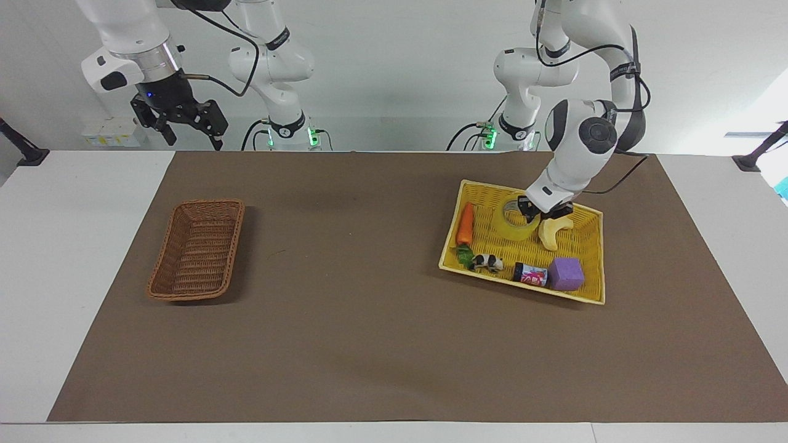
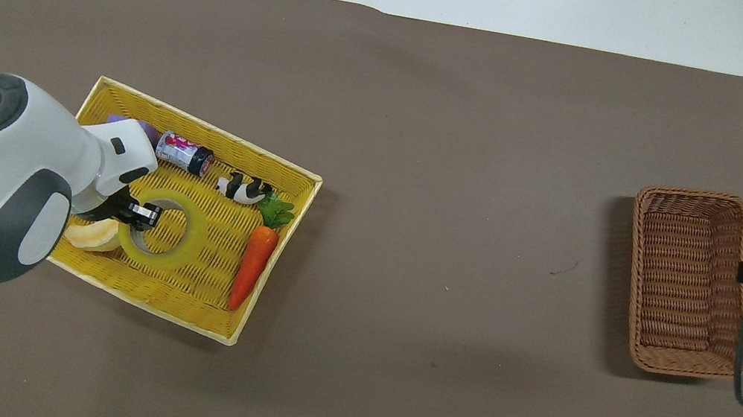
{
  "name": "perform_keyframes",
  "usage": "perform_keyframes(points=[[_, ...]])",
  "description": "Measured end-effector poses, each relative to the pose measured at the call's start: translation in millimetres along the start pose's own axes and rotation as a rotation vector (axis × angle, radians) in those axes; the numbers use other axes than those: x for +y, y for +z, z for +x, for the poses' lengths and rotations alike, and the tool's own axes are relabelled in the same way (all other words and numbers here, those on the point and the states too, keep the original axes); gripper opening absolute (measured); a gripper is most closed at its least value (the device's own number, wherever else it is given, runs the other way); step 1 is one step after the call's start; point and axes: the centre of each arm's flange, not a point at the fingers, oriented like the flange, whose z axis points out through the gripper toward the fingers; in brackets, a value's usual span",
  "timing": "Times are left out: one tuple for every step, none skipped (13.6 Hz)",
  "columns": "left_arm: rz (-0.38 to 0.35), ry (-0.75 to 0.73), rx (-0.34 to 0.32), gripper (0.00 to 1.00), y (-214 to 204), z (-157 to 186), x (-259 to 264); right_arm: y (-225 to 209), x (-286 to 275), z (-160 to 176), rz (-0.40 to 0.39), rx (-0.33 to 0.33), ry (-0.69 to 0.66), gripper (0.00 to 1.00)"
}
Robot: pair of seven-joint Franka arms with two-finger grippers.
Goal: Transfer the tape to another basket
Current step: 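Grasp the tape roll with the left gripper and lift it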
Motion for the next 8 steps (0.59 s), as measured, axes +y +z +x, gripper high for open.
perform_keyframes(points=[[0.0, -0.001, 0.002, 0.22, -18, 1, 0, -1, 0, 0, 0.0, 0.002, -0.001, 1.0], [-0.001, -0.005, 0.006, 0.22, -34, 2, -1, -1, -2, 0, 0.002, 0.006, -0.01, 1.0], [-0.002, -0.012, 0.012, 0.22, -51, 3, -4, -1, -6, 1, 0.008, 0.015, -0.031, 1.0], [-0.003, -0.023, 0.021, 0.22, -66, 3, -10, -2, -12, 1, 0.025, 0.023, -0.051, 1.0], [-0.005, -0.035, 0.03, 0.22, -79, 4, -17, -2, -17, 2, 0.047, 0.03, -0.067, 1.0], [-0.006, -0.045, 0.034, 0.22, -89, 3, -22, -1, -20, 3, 0.063, 0.035, -0.094, 1.0], [-0.007, -0.05, 0.037, 0.22, -94, 3, -24, 1, -21, 5, 0.076, 0.043, -0.122, 1.0], [-0.007, -0.057, 0.037, 0.22, -94, 3, -23, 3, -23, 7, 0.091, 0.054, -0.14, 1.0]])
